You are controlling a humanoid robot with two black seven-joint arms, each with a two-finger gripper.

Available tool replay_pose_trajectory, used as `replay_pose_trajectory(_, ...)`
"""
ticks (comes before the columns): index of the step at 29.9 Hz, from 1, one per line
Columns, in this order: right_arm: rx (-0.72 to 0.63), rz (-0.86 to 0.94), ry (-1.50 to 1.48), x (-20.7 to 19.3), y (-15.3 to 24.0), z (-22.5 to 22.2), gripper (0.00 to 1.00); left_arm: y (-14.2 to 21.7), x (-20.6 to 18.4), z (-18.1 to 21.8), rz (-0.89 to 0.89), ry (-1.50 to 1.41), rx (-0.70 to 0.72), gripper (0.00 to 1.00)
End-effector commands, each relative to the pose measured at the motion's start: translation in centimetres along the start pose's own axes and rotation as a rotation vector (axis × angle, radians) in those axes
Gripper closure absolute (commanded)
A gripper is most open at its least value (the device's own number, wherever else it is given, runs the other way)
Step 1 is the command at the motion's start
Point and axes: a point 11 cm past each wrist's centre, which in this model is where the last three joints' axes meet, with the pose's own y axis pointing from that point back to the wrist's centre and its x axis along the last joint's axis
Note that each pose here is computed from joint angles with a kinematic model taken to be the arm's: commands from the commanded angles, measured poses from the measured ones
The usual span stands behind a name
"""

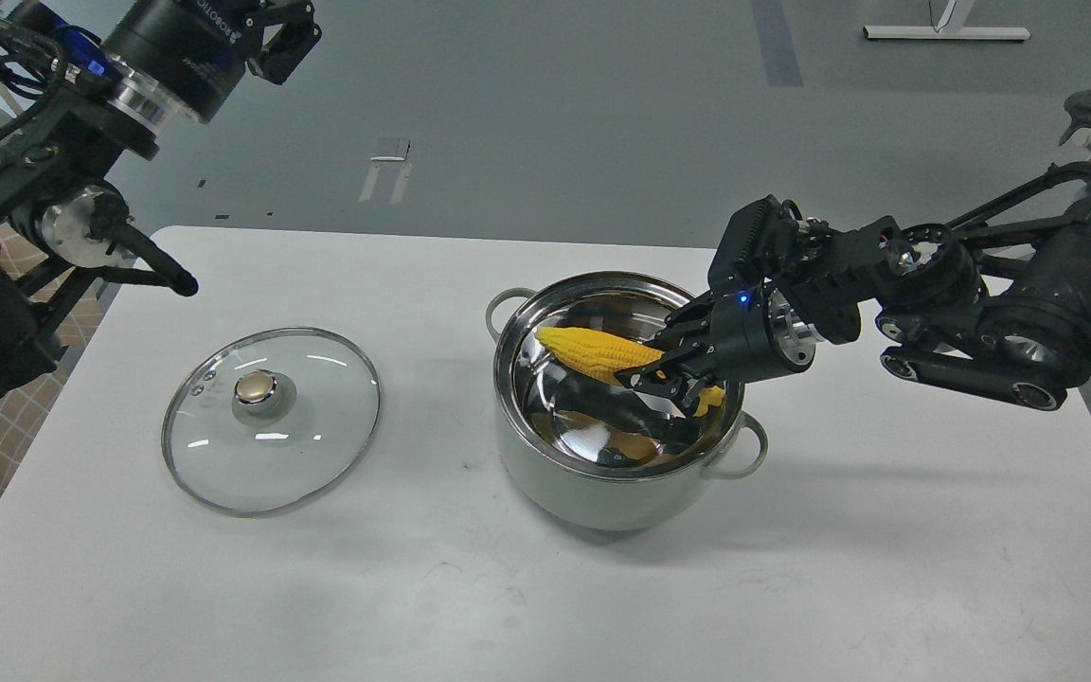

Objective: Open pot and put corn in
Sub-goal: 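Move the corn over the pot and lower it inside, right gripper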

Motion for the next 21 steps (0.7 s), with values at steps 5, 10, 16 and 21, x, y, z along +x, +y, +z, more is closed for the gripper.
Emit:
replay_pose_trajectory(5,0.003,-0.003,-0.002,-0.14,-0.62,-0.09,0.77,0.06,0.11,0.1,0.002,-0.001,-0.001,0.05)
replay_pose_trajectory(10,0.006,-0.003,-0.011,-0.33,-0.76,-0.16,0.52,0.09,0.16,0.13,0.002,-0.002,-0.001,0.05)
replay_pose_trajectory(16,0.006,0.0,-0.013,-0.33,-0.73,-0.16,0.37,0.14,0.17,0.08,0.003,-0.002,0.001,0.05)
replay_pose_trajectory(21,0.003,0.026,-0.022,0.09,-0.55,-0.03,0.0,0.12,0.09,-0.02,0.001,-0.005,0.003,0.05)
